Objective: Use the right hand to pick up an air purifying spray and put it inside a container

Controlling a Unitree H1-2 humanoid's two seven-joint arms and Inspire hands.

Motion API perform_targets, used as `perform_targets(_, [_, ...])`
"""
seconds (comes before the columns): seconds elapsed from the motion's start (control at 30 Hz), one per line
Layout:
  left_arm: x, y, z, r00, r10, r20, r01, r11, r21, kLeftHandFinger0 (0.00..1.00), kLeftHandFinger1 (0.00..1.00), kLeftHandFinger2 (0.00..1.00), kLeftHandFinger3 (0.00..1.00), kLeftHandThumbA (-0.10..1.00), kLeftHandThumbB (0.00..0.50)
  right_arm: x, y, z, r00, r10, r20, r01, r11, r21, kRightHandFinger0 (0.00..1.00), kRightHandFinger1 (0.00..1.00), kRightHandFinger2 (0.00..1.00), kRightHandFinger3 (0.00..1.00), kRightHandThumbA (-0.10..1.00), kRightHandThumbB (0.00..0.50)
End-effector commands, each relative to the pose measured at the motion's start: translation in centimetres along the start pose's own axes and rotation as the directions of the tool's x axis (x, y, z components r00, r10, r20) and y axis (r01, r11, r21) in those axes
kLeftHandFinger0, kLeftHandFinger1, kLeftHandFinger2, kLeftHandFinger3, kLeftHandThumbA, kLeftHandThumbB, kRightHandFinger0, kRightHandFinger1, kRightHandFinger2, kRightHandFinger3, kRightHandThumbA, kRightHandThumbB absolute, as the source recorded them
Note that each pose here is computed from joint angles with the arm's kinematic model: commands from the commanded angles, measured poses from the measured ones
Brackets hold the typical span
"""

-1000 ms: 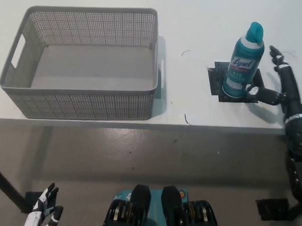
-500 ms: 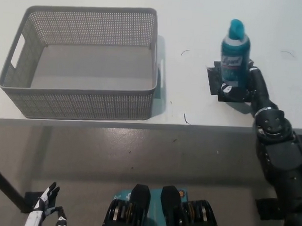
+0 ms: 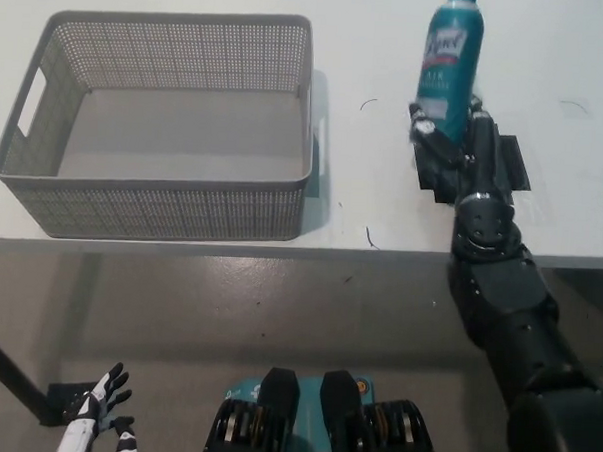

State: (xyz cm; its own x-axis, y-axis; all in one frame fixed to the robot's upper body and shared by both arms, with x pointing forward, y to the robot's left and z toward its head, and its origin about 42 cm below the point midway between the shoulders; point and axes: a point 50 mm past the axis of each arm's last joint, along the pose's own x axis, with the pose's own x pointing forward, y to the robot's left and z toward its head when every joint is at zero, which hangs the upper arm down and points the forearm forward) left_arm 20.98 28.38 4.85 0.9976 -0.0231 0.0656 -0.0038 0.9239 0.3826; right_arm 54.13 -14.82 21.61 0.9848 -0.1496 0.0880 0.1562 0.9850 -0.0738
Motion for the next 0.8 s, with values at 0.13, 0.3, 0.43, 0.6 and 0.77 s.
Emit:
perform_targets(0.13, [0.1, 0.5, 0.9, 1.0, 0.009, 0.021, -0.009, 0.999, 0.041, 0.78, 0.92, 1.0, 1.0, -0.1, 0.5, -0.9, 4.1, 17.7, 0.872, 0.024, 0.488, -0.102, 0.986, 0.135, 0.28, 0.31, 0.4, 0.42, -0.1, 0.387])
perform_targets(0.3, [0.7, 0.7, 0.8, 1.0, 0.0, 0.031, -0.001, 0.999, 0.046, 0.79, 0.92, 1.0, 1.0, -0.1, 0.5, -3.3, 7.0, 24.7, 0.766, 0.111, 0.633, -0.211, 0.974, 0.085, 0.26, 0.3, 0.4, 0.4, -0.1, 0.39])
perform_targets(0.43, [0.6, 0.5, 0.8, 0.999, -0.01, 0.04, 0.008, 0.998, 0.057, 0.77, 0.9, 1.0, 1.0, -0.1, 0.5, -4.8, 10.2, 27.5, 0.727, 0.206, 0.655, -0.304, 0.952, 0.037, 0.23, 0.28, 0.36, 0.36, -0.1, 0.408])
perform_targets(0.6, [0.9, 0.4, 1.0, 0.999, -0.017, 0.041, 0.015, 0.999, 0.049, 0.79, 0.92, 1.0, 1.0, -0.1, 0.5, -5.7, 13.2, 27.3, 0.706, 0.278, 0.651, -0.356, 0.934, -0.012, 0.2, 0.26, 0.34, 0.34, -0.1, 0.409])
perform_targets(0.77, [0.9, 0.5, 1.1, 0.998, -0.029, 0.052, 0.026, 0.997, 0.07, 0.76, 0.91, 1.0, 1.0, -0.1, 0.5, -6.4, 16.7, 24.3, 0.742, 0.374, 0.556, -0.407, 0.911, -0.068, 0.17, 0.22, 0.3, 0.32, -0.1, 0.442])
